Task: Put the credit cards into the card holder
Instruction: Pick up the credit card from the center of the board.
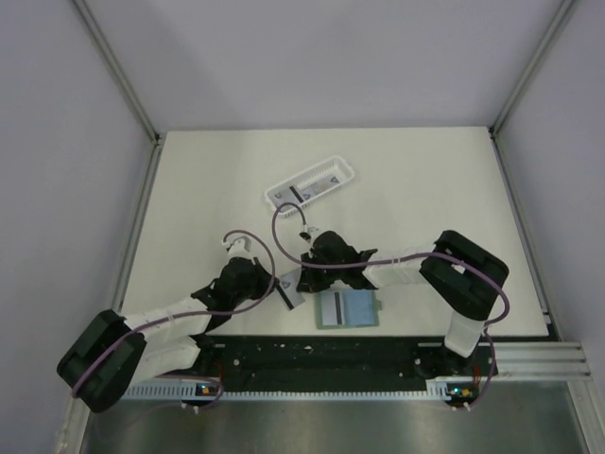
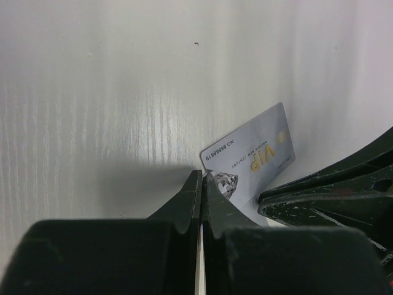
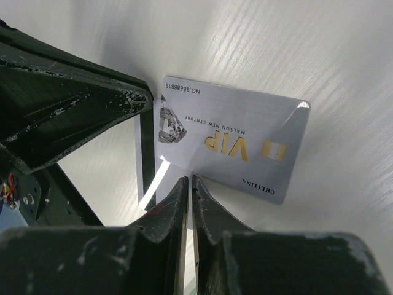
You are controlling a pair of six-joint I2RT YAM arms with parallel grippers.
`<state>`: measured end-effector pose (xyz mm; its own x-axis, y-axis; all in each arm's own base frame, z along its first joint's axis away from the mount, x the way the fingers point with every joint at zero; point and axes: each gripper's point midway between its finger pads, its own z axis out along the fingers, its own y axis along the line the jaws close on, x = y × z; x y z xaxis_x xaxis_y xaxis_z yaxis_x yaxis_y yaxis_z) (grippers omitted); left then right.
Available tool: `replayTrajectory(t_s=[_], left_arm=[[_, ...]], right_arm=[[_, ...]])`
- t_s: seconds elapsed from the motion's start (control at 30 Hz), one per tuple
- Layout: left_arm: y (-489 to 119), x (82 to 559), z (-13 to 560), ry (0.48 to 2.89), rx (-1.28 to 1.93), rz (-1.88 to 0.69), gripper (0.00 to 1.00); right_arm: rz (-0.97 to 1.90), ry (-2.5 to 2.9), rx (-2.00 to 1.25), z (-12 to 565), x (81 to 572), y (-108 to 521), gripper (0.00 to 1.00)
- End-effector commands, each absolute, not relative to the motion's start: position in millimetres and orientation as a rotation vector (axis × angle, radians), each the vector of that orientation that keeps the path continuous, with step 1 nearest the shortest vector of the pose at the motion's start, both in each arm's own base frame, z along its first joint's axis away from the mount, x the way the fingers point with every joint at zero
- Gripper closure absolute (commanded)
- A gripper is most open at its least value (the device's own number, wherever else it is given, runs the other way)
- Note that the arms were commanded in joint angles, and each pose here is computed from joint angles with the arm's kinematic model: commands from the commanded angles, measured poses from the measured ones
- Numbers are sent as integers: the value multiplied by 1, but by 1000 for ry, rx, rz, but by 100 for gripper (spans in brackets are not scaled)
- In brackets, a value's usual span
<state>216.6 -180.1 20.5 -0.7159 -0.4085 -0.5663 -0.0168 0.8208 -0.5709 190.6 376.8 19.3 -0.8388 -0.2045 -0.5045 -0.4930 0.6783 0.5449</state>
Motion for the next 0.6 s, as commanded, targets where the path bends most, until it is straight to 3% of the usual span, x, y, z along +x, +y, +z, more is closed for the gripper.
replayTrajectory(t_s=[0.0,0.37,0.57], left_arm=[[-173,191,0,2374,-314,-718,100],[-168,193,8,2353,-328,-690,100],[-168,197,10,2351,-328,-667,100]], right_arm=[[929,2541,-550,8,170,366,93],[743,2529,-458,7,212,366,93],[778,2522,-414,11,243,369,94]])
